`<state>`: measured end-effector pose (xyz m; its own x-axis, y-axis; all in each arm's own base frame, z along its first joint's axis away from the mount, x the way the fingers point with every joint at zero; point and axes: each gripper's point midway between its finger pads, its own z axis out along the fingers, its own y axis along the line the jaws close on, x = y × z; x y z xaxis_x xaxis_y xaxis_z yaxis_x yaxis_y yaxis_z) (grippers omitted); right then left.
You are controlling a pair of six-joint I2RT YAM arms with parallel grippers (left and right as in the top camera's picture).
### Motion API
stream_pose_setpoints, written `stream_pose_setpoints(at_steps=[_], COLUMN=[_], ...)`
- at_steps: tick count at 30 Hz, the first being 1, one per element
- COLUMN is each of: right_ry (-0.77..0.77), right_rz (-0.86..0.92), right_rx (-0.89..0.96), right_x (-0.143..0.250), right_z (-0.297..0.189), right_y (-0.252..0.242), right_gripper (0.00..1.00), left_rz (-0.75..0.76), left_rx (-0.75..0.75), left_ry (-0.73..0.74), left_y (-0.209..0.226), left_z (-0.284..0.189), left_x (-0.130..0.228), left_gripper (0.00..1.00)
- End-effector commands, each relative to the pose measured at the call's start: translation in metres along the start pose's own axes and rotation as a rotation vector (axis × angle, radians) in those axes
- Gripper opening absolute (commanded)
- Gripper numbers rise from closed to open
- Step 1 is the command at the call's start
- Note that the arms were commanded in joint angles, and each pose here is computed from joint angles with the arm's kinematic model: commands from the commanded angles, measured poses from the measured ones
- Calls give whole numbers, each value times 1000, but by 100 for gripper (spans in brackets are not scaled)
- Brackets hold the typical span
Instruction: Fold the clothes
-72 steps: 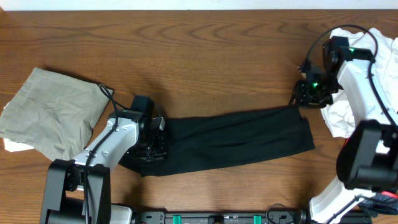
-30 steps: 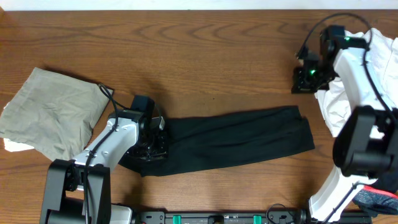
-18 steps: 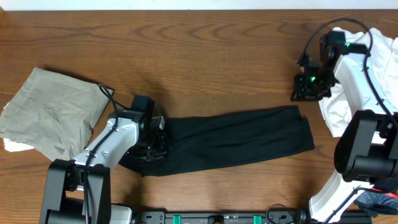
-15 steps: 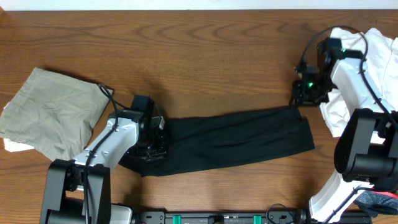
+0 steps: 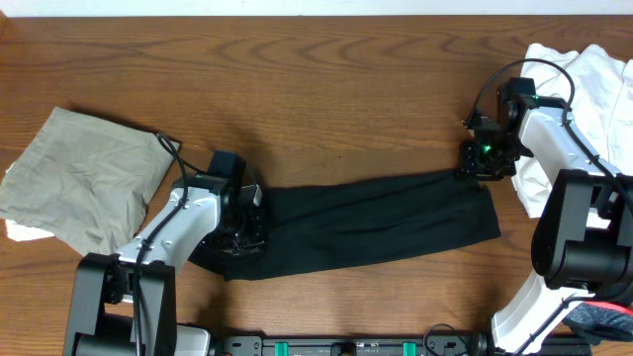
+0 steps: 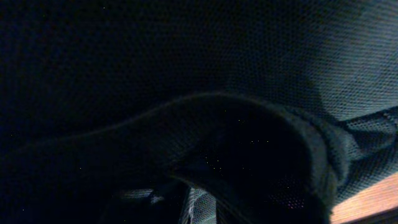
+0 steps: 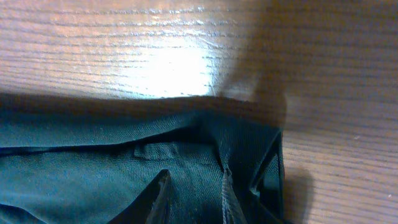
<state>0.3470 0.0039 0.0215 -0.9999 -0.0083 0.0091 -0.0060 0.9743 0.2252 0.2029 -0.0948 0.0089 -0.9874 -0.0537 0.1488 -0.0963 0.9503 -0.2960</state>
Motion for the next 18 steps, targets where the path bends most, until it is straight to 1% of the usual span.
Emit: stream_pose_setpoints(at_steps=[1,5,18], right_ry=[11,11,23], right_rz=[-5,-5,-11], right_rx=[-17,-17,-21], right_x=[1,1,1], right_z=[6,6,11], right_y=[5,5,10], right_gripper=[27,28,28], left_rz=[-11,-11,-11], left_rx=[-16,-16,-16], left_ry=[13,13,13], left_y=[5,5,5], left_z=[2,2,2], left_x=[3,3,3], left_gripper=[15,15,15])
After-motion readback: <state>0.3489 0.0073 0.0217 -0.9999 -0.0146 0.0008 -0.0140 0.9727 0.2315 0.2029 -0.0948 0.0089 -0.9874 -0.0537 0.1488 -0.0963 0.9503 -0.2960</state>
